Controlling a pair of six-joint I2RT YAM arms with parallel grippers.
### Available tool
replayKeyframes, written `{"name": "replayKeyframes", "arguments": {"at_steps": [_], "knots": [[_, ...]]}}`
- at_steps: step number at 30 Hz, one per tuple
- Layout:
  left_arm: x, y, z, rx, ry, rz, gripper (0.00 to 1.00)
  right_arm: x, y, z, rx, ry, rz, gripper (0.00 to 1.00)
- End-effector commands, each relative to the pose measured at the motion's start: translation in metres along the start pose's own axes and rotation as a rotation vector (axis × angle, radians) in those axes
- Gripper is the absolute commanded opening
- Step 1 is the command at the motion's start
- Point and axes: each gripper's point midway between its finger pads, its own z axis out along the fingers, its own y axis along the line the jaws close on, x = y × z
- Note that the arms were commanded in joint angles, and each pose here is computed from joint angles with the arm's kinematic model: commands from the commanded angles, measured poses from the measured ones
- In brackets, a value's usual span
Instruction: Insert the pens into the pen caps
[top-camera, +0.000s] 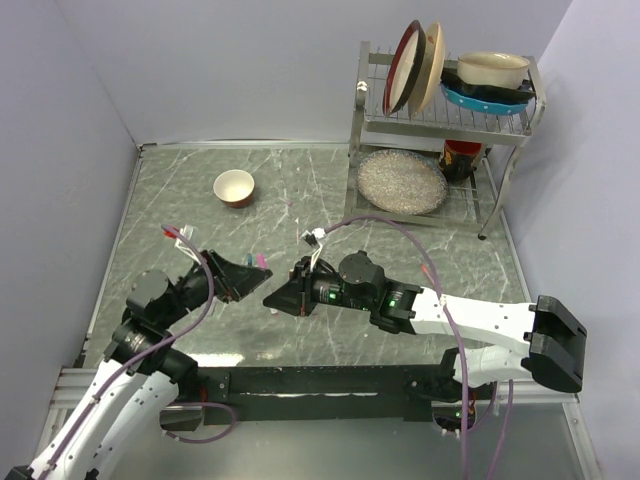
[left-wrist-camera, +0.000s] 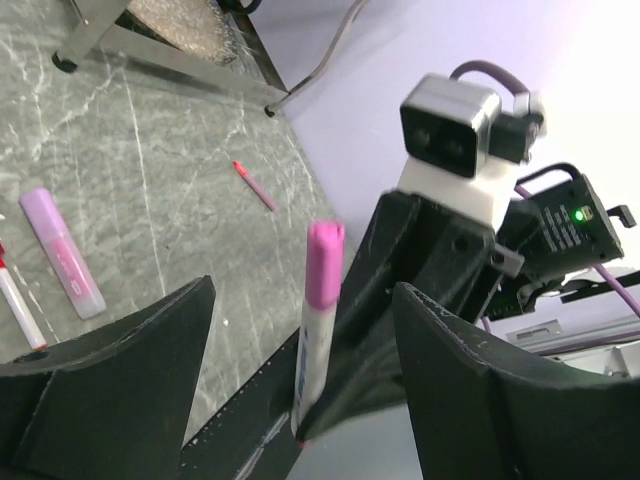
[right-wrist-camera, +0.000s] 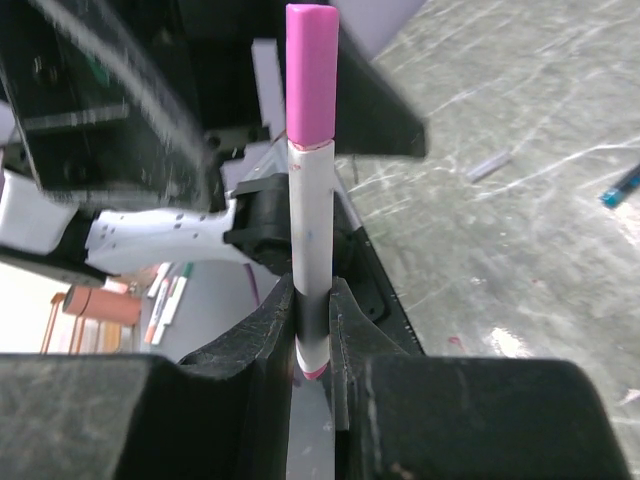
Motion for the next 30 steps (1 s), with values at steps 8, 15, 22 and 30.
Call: {"name": "replayKeyframes", "arguments": {"at_steps": [8,15,22,30], "knots": [[-0.031,-0.026,0.013,0.043,-0.055,0.103,0.69,-0.005,0.028,-0.009,-0.108,-0.024,-0.028,0.0],[-0.032,-0.03,0.011,0.063,-0.058,0.091,0.61,-0.003,0.027,-0.007,-0.109,-0.018,-0.02,0.0],[-0.031,-0.032,0.007,0.075,-0.069,0.093,0.58,-0.001,0.027,-0.004,-0.108,-0.007,-0.013,0.0],[-0.02,-0.027,0.009,0.088,-0.023,0.085,0.3,-0.005,0.032,-0.004,-0.119,-0.008,-0.013,0.0]]}}
